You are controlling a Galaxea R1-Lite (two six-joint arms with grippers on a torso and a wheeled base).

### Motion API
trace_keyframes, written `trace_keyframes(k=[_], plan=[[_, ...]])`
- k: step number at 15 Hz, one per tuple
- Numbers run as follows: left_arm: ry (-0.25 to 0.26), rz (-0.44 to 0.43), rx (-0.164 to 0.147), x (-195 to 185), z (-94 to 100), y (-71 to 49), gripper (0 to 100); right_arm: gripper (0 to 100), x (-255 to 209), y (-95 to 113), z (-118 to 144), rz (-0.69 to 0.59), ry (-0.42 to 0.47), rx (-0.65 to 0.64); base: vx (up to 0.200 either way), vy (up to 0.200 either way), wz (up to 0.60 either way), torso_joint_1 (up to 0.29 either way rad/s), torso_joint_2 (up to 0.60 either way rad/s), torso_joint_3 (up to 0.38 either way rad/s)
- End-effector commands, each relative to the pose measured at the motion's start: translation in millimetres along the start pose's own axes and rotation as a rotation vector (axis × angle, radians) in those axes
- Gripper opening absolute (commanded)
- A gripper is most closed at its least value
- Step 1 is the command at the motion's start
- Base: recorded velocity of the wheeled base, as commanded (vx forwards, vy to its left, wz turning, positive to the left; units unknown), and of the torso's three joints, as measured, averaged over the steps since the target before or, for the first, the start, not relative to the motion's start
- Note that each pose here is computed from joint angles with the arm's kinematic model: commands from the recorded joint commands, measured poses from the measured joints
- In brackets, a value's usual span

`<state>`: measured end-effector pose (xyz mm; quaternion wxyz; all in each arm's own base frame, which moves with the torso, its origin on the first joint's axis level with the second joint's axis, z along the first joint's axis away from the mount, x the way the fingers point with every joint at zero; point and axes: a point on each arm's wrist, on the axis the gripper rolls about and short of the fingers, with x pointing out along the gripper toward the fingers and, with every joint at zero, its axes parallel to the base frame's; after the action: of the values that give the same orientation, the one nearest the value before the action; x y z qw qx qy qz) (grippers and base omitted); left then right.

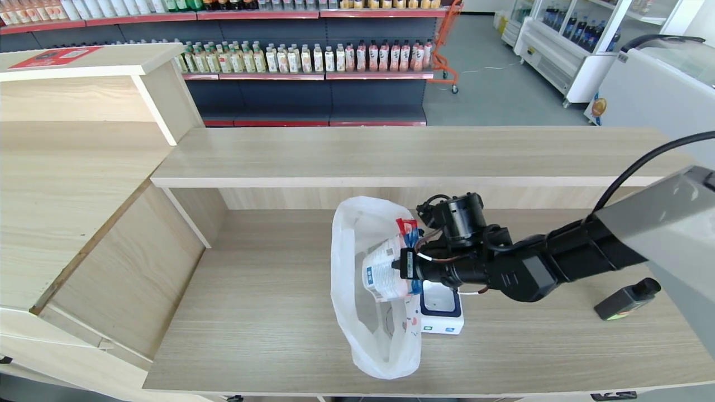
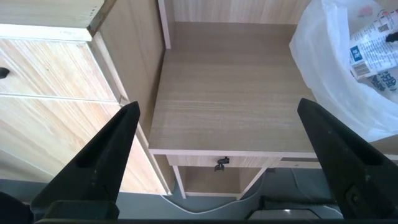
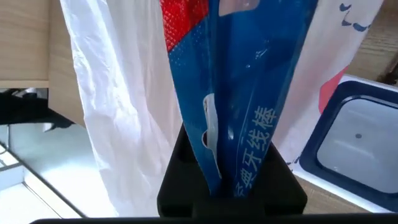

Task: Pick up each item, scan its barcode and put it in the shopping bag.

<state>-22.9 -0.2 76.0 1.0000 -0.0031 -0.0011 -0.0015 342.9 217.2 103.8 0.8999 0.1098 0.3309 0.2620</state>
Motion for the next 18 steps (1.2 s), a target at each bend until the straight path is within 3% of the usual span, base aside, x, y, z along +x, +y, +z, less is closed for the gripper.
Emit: trace_keyframes(k=[1, 3, 4, 8, 12, 16, 18], plan=[[-0.001, 0.000, 0.000, 0.0, 0.0, 0.0, 100, 0, 16.0, -0.8, -14.5, 0.003, 0.028, -0.028, 0.000, 0.000, 0.00, 0.000, 0.00, 0.000], [0.001, 0.000, 0.000, 0.0, -0.1, 0.0, 100, 0, 23.2, 1.4, -18.9, 0.013, 0.029, -0.045, 0.000, 0.000, 0.00, 0.000, 0.00, 0.000], [-0.001, 0.000, 0.000, 0.0, 0.0, 0.0, 100, 100, 24.9, 0.5, -20.7, 0.010, 0.033, -0.057, 0.000, 0.000, 0.00, 0.000, 0.00, 0.000], [0.001, 0.000, 0.000, 0.0, -0.1, 0.0, 100, 100, 20.4, 5.7, -8.0, 0.082, -0.055, -0.047, 0.000, 0.000, 0.00, 0.000, 0.00, 0.000], [-0.001, 0.000, 0.000, 0.0, 0.0, 0.0, 100, 100, -14.1, -1.4, 11.3, 0.092, -0.105, 0.121, 0.000, 0.000, 0.00, 0.000, 0.00, 0.000], [-0.001, -0.002, 0.000, 0.0, 0.0, 0.0, 100, 100, -109.5, -11.1, 17.4, 0.138, -0.154, 0.170, 0.000, 0.000, 0.00, 0.000, 0.00, 0.000], [0.001, 0.000, 0.000, 0.0, -0.1, 0.0, 100, 100, -167.8, -19.5, 16.8, 0.076, -0.202, 0.112, 0.000, 0.000, 0.00, 0.000, 0.00, 0.000]])
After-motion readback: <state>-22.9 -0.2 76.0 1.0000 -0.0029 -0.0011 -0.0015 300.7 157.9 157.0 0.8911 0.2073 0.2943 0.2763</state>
